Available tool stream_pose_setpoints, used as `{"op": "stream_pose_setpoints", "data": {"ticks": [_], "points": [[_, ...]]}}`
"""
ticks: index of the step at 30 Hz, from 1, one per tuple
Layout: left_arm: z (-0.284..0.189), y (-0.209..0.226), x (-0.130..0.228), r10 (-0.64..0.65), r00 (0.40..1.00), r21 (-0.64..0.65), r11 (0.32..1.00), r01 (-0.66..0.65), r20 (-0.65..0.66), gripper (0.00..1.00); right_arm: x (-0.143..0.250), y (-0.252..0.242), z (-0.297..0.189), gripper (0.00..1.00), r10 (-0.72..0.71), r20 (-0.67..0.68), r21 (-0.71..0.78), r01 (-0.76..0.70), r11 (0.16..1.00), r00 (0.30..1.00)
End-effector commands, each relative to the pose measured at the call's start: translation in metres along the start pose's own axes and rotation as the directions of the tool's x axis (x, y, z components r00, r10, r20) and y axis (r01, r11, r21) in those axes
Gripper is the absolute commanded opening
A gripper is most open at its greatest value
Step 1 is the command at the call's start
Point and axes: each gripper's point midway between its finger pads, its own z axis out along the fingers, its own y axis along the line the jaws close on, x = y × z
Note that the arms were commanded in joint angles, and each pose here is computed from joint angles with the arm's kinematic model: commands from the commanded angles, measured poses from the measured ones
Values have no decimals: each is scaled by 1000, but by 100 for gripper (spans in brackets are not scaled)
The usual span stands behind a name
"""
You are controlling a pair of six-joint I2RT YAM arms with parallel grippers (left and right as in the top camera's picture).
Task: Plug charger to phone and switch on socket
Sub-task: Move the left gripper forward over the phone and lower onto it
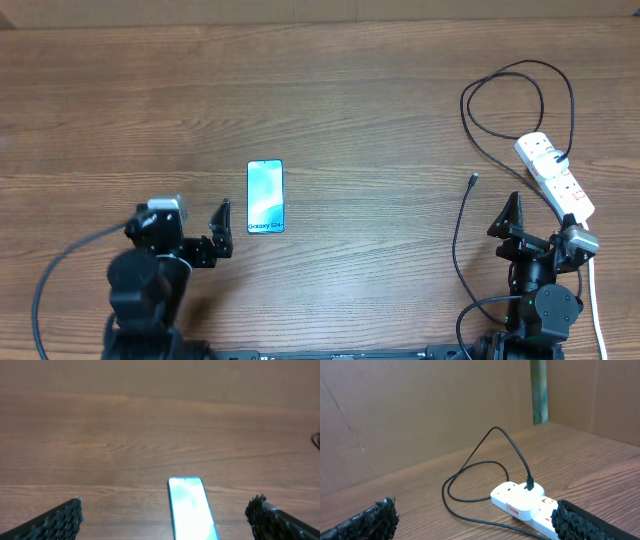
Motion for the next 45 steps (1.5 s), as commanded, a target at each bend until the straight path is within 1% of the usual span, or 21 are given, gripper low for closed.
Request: {"op": "stream_pose_setpoints", "data": {"ticks": [1,5,10,14,19,23,26,31,34,37,42,43,45], "points": [[-8,-13,-33,12,1000,54,998,-11,-17,100,3,1,0,100,-12,0,-10,12,1000,1000],[-12,-24,-58,0,996,95,995,9,-93,100,3,1,0,100,-12,0,-10,12,1000,1000],[-13,-40,-93,-42,982,148,987,69,-183,100,3,1,0,100,-12,0,-10,12,1000,1000],[-12,-50,-117,-36,967,167,983,80,-250,100,3,1,0,100,-12,0,-10,12,1000,1000],[-1,-63,-134,2,945,161,986,53,-327,100,3,1,0,100,-12,0,-10,12,1000,1000],[20,-73,-135,30,918,121,992,20,-396,100,3,1,0,100,-12,0,-10,12,1000,1000],[38,-83,-124,70,892,120,993,-18,-446,100,3,1,0,100,-12,0,-10,12,1000,1000],[68,-95,-89,108,820,131,991,-41,-562,100,3,1,0,100,-12,0,-10,12,1000,1000],[87,-96,-69,106,772,129,991,-31,-627,100,3,1,0,100,-12,0,-10,12,1000,1000],[101,-101,-47,85,718,132,991,9,-690,99,3,1,0,100,-12,0,-10,12,1000,1000],[115,-92,-1,76,576,88,996,-6,-814,100,3,1,0,100,-12,0,-10,12,1000,1000],[119,-90,13,70,531,76,997,-10,-844,100,3,1,0,100,-12,0,-10,12,1000,1000],[125,-88,28,59,486,61,998,-12,-872,99,3,1,0,100,-12,0,-10,12,1000,1000]]}}
